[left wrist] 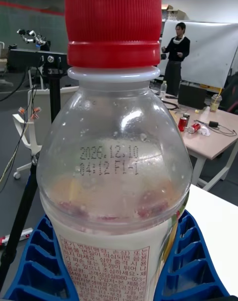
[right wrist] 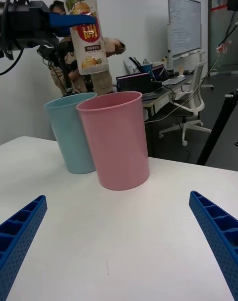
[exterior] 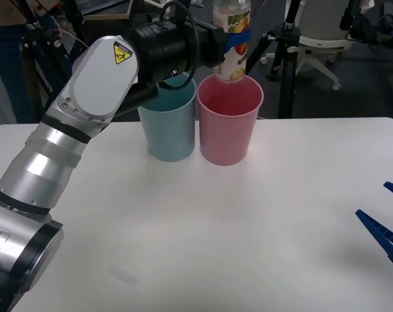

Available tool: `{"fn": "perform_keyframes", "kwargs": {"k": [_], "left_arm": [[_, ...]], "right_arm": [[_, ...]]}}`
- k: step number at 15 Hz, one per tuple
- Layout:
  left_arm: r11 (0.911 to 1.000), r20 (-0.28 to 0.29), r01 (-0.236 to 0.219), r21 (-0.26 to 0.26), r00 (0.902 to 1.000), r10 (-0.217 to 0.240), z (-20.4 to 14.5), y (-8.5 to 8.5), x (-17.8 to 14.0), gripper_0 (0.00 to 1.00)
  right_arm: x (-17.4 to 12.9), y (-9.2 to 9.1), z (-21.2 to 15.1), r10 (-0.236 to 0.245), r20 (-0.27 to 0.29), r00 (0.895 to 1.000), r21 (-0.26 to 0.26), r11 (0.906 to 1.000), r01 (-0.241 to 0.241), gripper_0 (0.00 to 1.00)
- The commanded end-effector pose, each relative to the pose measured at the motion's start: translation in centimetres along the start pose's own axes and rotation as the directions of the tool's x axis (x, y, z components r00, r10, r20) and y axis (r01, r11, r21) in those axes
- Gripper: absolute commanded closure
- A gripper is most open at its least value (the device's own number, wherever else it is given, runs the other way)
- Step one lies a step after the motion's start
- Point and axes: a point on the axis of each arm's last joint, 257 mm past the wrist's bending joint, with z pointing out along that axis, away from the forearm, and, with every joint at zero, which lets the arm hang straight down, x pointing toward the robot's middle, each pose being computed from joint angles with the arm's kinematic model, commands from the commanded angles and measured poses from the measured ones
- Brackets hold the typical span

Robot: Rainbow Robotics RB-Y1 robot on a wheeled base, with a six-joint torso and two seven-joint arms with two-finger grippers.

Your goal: Grasp the object on the table and drop it into the matching bin: aluminum can to the light blue bin, PET bottle to the pink bin.

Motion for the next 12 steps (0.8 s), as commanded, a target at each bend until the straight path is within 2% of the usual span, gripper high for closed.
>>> {"fn": "perform_keyframes", "kwargs": {"k": [1,10,12], "left_arm": [[0.9997,-0.015,-0.013,-0.018,0.9998,0.013,0.9,0.1,1.1,1.00],[0.9998,-0.040,0.004,-0.021,0.9992,-0.005,2.9,-1.5,3.3,1.00],[0.9998,-0.028,0.012,-0.016,0.9995,-0.012,3.2,-2.0,3.3,1.00]], "right_arm": [[0.0,0.0,0.0,0.000,0.000,1.000,0.000,1.0000,0.000,0.00],[0.0,0.0,0.0,0.000,0.000,1.000,0.000,1.0000,0.000,0.00],[0.0,0.0,0.0,0.000,0.000,1.000,0.000,1.0000,0.000,0.00]]}}
